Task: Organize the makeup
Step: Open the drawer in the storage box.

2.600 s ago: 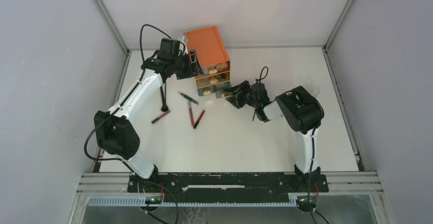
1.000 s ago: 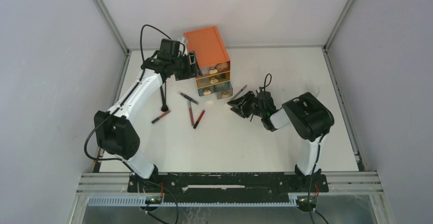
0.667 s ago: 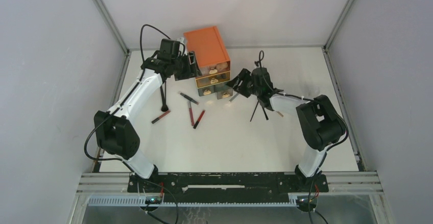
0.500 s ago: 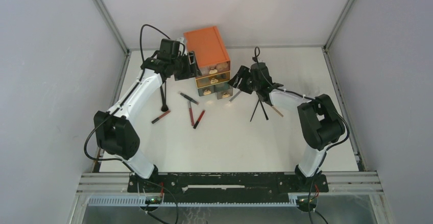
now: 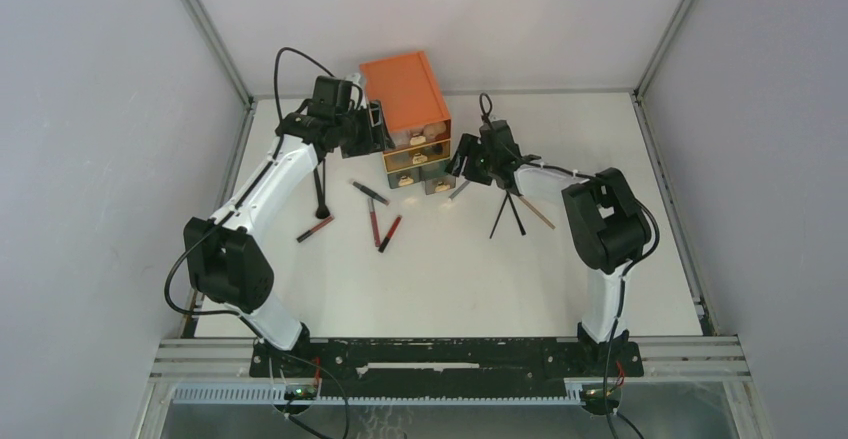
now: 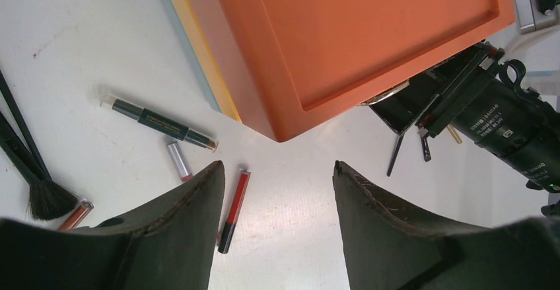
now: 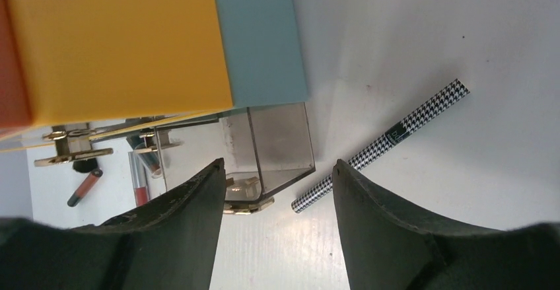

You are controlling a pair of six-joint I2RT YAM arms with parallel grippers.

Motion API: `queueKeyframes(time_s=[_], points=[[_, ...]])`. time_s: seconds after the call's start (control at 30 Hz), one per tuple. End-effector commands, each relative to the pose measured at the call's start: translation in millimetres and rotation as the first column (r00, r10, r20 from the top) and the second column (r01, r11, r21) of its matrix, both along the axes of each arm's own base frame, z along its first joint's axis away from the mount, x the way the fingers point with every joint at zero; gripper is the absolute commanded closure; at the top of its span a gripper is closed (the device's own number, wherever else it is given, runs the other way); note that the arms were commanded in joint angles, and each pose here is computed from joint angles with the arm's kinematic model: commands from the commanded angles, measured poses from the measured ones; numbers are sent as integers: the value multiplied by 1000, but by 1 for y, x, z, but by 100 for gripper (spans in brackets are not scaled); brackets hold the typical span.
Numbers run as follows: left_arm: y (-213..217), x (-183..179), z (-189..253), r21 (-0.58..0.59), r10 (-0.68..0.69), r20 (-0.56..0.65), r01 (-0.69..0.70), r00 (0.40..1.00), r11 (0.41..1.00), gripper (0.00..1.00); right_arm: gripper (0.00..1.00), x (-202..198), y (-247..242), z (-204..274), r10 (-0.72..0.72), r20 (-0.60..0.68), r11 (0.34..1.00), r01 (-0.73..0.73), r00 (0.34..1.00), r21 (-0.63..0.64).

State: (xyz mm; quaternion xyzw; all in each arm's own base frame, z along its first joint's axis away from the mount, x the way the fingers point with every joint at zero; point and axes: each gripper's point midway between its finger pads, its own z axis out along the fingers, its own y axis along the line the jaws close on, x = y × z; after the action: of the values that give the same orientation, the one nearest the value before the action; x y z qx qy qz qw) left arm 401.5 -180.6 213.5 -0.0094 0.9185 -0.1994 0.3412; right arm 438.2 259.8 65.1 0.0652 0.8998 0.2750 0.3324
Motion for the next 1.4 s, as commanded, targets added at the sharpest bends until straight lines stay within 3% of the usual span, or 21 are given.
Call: queueKeyframes(time_s=[0.0,0.33,0.67,1.37], points=[[1,0,27,-6,-15,75,16,997,1000,34,33,18,4,17,4,52,1000,-5,999,22],[-1,1,23,-11,-18,63,19,998,1000,34,35,14,-1,9,21,17,999,-21,1000,-38],[1,0,23,-3,-15,67,15,998,1000,34,38,-24,-14,-19,102,-117,981,-119,988,-153],[5,-2,26,5,-6,79,6,997,1000,34,43,-66,-25,-13,222,-214,939,-268,951,-216]])
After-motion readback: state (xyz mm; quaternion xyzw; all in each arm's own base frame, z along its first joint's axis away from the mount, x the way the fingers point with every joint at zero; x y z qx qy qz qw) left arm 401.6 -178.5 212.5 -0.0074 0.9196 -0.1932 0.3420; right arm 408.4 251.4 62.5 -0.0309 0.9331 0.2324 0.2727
